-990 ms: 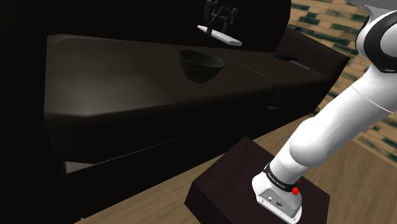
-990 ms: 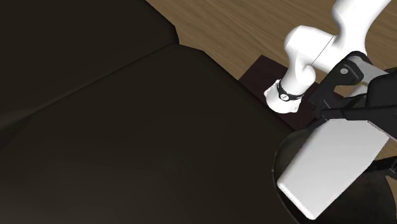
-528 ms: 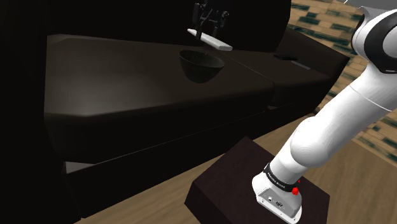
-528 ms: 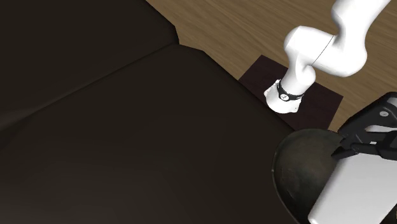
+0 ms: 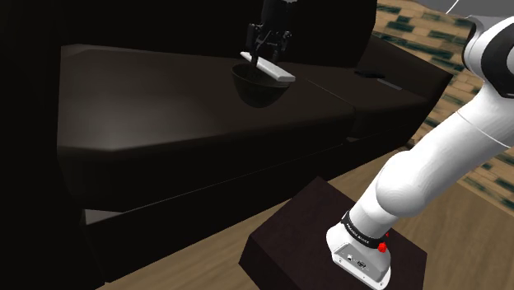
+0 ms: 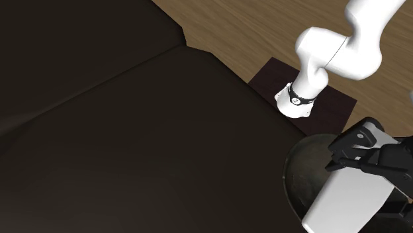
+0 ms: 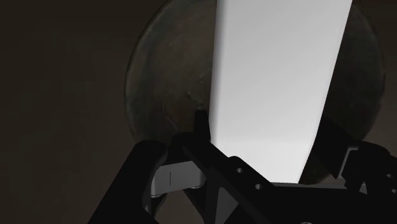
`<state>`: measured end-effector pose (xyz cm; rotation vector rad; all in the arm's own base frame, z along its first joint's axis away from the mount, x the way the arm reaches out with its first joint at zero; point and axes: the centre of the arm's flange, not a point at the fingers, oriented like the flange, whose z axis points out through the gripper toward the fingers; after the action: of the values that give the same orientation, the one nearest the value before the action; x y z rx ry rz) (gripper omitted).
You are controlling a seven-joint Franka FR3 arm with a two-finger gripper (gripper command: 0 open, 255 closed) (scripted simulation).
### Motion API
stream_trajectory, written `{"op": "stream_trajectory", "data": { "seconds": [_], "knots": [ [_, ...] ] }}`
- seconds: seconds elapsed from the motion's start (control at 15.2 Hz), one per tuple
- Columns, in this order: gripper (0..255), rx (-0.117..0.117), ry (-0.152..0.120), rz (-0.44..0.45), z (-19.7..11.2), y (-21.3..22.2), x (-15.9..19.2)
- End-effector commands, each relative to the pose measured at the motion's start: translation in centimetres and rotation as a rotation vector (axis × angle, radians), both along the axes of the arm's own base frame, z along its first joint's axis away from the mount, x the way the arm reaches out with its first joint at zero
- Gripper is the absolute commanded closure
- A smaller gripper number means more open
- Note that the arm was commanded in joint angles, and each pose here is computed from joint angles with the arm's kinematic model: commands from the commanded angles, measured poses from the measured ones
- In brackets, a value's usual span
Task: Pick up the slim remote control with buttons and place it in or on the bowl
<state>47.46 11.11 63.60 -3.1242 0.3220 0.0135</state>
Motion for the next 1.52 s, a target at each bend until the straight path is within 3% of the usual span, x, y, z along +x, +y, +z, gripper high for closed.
{"op": "stream_trajectory", "data": {
  "seconds": [0.0,0.53,0.59,0.92,1.19,1.45],
  "knots": [
    [255,0.0,-0.001,0.0,-1.5,0.1,0.1],
    [255,0.0,-0.001,0.0,-1.5,0.1,0.1],
    [0,0.0,-0.001,0.0,-1.5,0.1,0.1],
    [0,0.0,-0.001,0.0,-1.5,0.1,0.1],
    [0,0.0,-0.001,0.0,3.5,0.1,0.1],
    [0,0.0,-0.001,0.0,3.5,0.1,0.1]
  ]
}}
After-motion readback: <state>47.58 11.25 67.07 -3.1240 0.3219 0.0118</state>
